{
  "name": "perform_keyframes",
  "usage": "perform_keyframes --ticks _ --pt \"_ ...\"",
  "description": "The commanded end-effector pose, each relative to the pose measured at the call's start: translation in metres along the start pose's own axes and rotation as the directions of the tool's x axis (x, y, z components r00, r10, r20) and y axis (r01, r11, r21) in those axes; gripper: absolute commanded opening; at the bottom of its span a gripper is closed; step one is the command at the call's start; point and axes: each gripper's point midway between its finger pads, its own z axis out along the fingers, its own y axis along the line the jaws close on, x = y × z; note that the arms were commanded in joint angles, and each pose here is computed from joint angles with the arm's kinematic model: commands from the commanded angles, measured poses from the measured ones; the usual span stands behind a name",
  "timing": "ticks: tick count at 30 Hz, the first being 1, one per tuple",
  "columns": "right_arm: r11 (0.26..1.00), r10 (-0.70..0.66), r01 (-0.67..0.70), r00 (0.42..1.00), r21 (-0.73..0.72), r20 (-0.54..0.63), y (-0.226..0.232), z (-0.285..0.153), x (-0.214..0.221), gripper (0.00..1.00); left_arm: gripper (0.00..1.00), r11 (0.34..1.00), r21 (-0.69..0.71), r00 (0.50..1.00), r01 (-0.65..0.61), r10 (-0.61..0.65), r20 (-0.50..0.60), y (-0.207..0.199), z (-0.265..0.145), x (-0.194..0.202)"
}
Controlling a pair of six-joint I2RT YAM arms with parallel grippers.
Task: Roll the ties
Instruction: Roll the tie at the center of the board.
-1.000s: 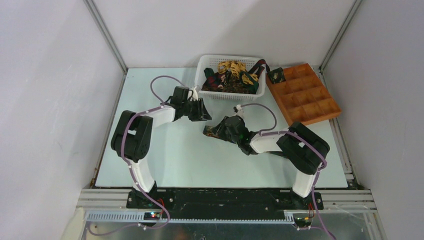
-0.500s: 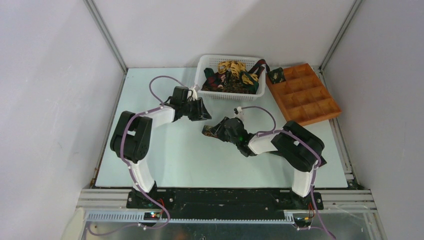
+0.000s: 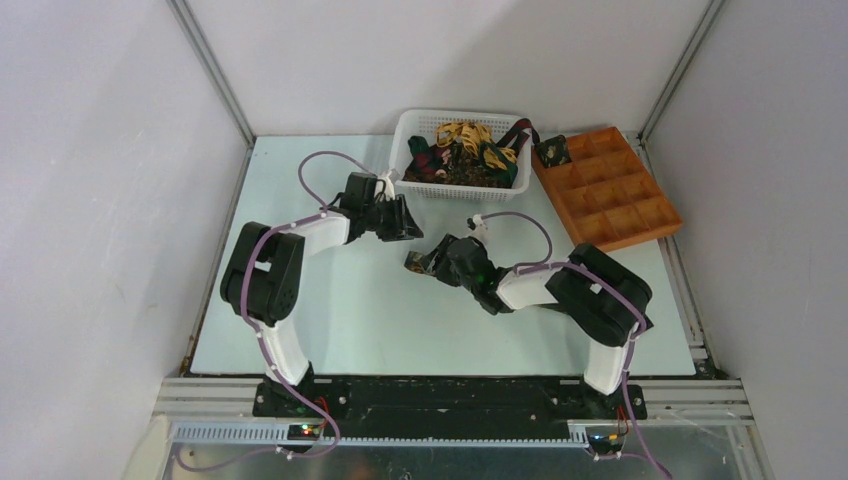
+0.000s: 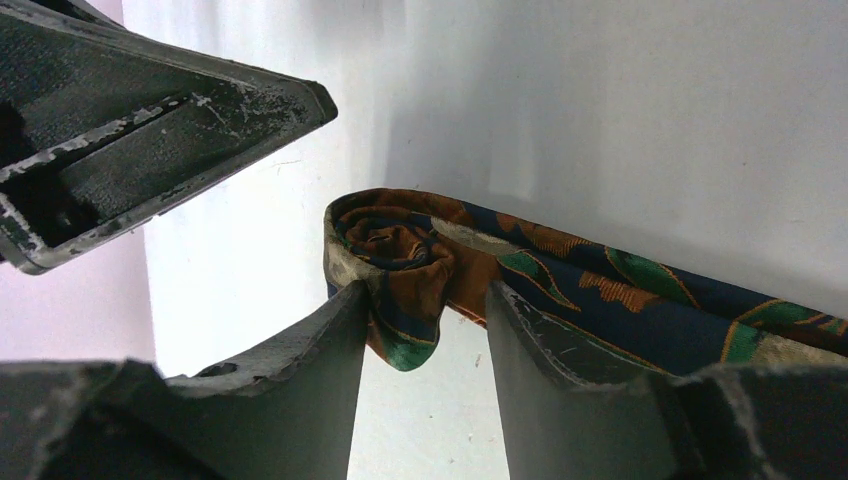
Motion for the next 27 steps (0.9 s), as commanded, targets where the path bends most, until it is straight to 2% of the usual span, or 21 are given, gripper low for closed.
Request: perform_keyframes --ticks 1,5,21,27 --pt "0.997 -0.065 0.063 0.997 0.037 0.05 0.0 -0.012 -0.014 0.51 0.41 0.999 0.028 0.998 -0.022 0.02 0.057 -0.012 -0.009 -0.018" --pt "0.995 -0.091 0.088 0.994 0.044 0.066 0.001 -0.016 -0.02 0.51 0.41 0.999 0.026 0.998 -0.02 0.018 0.057 -0.012 -0.009 -0.019" --pt "0.988 -0.127 0.122 0.991 0.094 0.047 -0.015 -0.013 -0.015 0.28 0.41 0.999 0.026 0.998 -0.021 0.019 0.057 -0.012 -0.009 -0.019" --pt "0.983 -0.143 0.139 0.989 0.121 0.022 -0.021 -0.009 -0.011 0.23 0.42 1.0 0.018 0.997 -0.014 0.013 0.075 -0.014 -0.013 -0.021"
